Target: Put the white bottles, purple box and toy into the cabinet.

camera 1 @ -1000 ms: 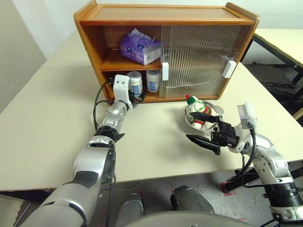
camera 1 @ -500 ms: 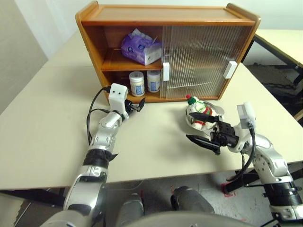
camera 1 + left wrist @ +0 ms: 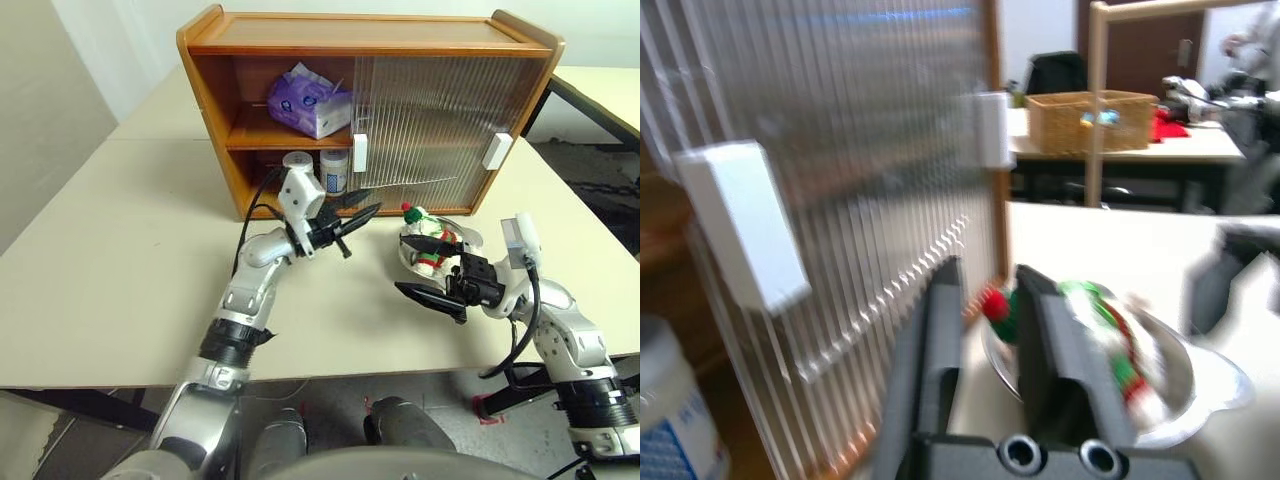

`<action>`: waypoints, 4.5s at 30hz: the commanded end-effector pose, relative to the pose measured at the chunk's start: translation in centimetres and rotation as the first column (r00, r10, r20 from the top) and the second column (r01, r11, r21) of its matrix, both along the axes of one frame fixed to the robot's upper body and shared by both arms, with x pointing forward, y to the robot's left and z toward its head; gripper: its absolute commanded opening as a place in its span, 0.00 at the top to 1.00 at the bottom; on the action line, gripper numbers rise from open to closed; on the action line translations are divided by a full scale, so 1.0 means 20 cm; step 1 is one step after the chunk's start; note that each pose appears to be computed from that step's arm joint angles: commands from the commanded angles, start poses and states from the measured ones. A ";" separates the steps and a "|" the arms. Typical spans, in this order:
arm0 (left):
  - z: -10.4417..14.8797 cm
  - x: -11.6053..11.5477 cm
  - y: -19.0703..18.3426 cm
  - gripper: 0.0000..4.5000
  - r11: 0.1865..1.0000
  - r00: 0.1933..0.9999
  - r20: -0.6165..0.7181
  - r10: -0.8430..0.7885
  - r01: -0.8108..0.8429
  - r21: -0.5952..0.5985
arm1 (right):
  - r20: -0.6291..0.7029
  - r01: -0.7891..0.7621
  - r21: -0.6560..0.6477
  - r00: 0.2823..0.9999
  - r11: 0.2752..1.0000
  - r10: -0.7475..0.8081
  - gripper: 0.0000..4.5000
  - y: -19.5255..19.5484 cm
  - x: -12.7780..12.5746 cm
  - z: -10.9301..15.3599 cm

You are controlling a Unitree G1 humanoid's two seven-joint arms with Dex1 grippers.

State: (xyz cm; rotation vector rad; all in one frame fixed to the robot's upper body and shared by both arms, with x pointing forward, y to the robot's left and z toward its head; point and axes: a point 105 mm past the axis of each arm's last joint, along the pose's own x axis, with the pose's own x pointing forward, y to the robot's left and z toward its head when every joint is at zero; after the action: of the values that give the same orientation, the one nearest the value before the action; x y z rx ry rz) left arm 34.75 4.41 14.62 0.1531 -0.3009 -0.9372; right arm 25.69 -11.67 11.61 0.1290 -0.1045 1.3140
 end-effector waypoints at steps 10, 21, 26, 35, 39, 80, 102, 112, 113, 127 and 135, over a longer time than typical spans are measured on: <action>0.02 0.23 -0.04 1.00 0.986 0.988 0.036 0.153 -0.155 0.055 | 0.003 0.039 -0.007 0.999 0.999 -0.039 0.00 -0.02 0.00 -0.02; 0.00 0.31 0.03 1.00 0.961 0.963 0.018 0.270 -0.271 0.053 | -0.002 0.041 -0.006 0.999 0.999 -0.041 0.00 -0.01 -0.01 -0.02; 0.01 0.33 0.09 1.00 0.943 0.944 0.029 0.327 -0.328 0.052 | -0.001 0.034 -0.009 0.999 0.999 -0.034 0.00 0.00 -0.01 -0.02; 0.02 0.35 0.22 1.00 0.909 0.909 0.040 0.414 -0.415 0.034 | -0.003 0.026 -0.013 1.000 1.000 -0.026 0.00 0.00 0.00 -0.02; 0.02 0.34 0.29 1.00 0.894 0.894 0.045 0.445 -0.447 0.041 | -0.003 0.023 -0.013 1.000 1.000 -0.023 0.00 0.01 0.00 -0.03; -0.01 0.21 1.06 1.00 0.612 0.616 0.058 0.786 -0.788 0.070 | -0.011 -0.046 -0.016 0.999 0.999 0.046 0.00 0.03 0.02 -0.05; -0.13 -0.25 0.81 0.00 0.996 0.980 -0.178 0.085 -0.083 0.020 | 0.001 0.345 0.120 0.937 0.931 -0.348 0.20 -0.54 0.26 0.23; -0.17 -0.33 0.81 0.00 1.000 0.968 -0.251 0.009 -0.005 0.018 | 0.018 0.646 0.078 0.761 0.759 -0.649 1.00 -0.87 0.35 0.25; -0.18 -0.35 0.79 0.00 1.000 0.962 -0.273 -0.018 0.019 0.003 | 0.020 0.654 0.078 0.753 0.752 -0.657 1.00 -0.88 0.36 0.25; -0.32 -0.45 0.80 0.00 0.983 0.944 -0.322 -0.072 0.121 0.136 | 0.075 0.787 0.031 0.612 0.616 -0.787 1.00 -0.90 0.52 0.28; -0.23 -0.44 0.75 0.00 0.993 0.971 -0.216 -0.100 0.110 0.036 | 0.073 0.770 -0.005 0.637 0.638 -0.767 1.00 -0.84 0.57 0.28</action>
State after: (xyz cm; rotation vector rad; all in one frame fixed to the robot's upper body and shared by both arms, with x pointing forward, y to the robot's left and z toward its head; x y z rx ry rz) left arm 25.92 19.47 9.22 0.0618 -0.0494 -1.0617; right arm 36.67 -29.09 17.85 -0.0082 -0.2019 0.4223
